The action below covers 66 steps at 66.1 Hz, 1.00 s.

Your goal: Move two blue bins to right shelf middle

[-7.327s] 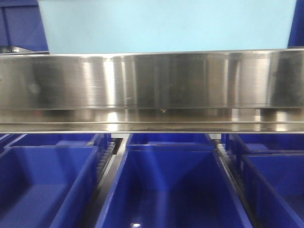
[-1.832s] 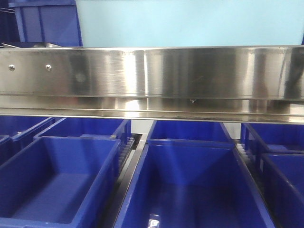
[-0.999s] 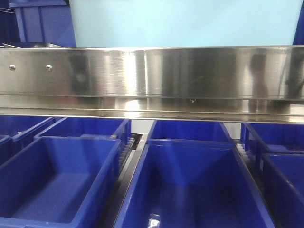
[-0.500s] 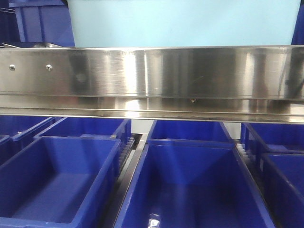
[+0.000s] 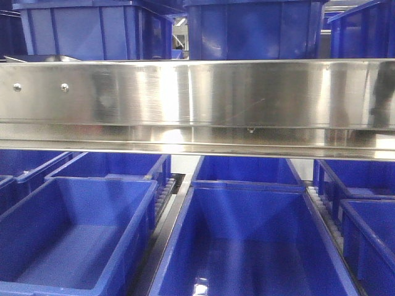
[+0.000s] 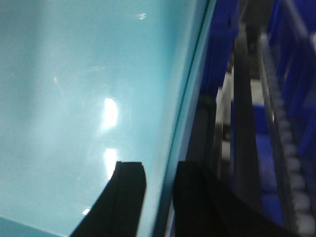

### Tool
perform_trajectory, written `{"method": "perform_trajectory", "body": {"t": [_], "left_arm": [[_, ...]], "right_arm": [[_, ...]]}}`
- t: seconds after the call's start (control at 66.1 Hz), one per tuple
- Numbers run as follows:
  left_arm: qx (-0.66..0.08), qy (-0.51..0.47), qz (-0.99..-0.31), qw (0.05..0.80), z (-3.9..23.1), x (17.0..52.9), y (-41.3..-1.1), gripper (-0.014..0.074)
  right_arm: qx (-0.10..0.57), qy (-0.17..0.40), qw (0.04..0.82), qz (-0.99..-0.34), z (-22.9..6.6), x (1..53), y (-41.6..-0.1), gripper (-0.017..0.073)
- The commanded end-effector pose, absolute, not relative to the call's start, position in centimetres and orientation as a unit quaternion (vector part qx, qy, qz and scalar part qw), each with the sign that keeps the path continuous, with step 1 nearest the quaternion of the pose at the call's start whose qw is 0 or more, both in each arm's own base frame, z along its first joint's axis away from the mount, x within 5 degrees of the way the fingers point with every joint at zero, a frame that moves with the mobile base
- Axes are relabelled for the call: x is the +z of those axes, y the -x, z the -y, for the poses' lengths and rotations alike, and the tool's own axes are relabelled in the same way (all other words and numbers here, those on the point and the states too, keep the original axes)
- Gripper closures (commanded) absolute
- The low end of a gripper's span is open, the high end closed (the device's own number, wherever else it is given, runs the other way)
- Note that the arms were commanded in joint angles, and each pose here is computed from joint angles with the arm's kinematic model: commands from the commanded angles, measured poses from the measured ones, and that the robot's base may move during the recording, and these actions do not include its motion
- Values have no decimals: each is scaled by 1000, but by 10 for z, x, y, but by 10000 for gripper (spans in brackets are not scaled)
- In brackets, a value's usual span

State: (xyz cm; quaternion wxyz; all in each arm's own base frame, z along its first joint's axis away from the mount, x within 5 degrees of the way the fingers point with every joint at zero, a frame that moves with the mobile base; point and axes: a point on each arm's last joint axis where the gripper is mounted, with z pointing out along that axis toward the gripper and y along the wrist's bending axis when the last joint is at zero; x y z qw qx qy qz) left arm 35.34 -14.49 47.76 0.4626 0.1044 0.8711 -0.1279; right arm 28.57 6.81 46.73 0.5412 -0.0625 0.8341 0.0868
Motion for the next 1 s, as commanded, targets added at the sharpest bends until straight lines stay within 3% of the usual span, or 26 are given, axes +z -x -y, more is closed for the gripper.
{"method": "perform_trajectory", "body": {"t": [0.0,0.984], "left_arm": [[-163,-107,-828,526,146,506,-344,704],[-156,-109,-837,513,146,501,-345,704]], "right_arm": [[90,68,610,-784,-66,492,-279,713],[90,68,604,-789,-66,491,-278,713]]}}
